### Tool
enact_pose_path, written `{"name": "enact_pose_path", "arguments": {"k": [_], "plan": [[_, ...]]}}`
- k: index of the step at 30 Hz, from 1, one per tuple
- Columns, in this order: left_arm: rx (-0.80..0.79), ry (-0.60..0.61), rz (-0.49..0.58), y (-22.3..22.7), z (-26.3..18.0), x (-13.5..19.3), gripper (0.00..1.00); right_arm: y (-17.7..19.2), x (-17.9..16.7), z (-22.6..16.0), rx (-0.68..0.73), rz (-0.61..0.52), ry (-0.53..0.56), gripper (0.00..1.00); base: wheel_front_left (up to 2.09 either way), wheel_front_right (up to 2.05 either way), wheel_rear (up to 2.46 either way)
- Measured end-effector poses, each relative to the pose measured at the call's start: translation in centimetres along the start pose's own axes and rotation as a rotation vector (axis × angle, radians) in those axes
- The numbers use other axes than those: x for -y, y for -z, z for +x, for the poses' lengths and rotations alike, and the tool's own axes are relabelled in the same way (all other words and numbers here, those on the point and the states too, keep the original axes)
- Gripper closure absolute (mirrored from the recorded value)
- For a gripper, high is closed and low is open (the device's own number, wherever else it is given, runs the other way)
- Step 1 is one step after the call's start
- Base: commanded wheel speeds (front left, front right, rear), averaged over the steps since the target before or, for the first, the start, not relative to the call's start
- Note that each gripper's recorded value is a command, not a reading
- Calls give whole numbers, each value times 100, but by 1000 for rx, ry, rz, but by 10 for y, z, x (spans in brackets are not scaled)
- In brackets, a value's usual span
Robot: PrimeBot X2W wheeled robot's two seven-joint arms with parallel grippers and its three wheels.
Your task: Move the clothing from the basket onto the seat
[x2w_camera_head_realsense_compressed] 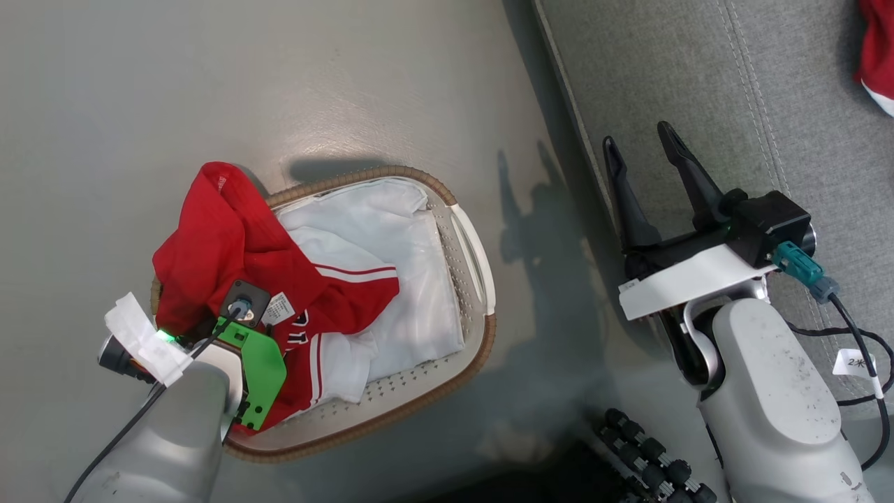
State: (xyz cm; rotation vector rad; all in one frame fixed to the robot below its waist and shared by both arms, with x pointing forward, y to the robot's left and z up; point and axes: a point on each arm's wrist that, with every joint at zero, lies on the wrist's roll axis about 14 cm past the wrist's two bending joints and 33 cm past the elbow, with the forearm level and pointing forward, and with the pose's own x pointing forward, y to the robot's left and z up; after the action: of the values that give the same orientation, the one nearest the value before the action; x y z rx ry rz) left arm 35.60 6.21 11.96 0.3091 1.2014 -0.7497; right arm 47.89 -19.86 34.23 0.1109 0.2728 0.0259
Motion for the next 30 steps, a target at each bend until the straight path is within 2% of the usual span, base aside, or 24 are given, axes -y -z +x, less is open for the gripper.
{"name": "enact_pose_path", "arguments": {"k": [1,2,3,15,30], "plan": [[1,10,2,0,1,2,0,1,0,0,-2,0,1,0,0,0,0],[0,18,4,0,2,4,59,1,1,0,-3,1,2,0,0,0,0],[7,28,3,-1,3,7,100,1,1,0,-3,3,3,0,0,0,0],[162,60,-45,-26,-21,37,100,-25,0,-8,48,-2,6,0,0,0,0],[554,46,-91,-112,-111,74,100,-59,-7,-69,109,-2,18,0,0,0,0]]}}
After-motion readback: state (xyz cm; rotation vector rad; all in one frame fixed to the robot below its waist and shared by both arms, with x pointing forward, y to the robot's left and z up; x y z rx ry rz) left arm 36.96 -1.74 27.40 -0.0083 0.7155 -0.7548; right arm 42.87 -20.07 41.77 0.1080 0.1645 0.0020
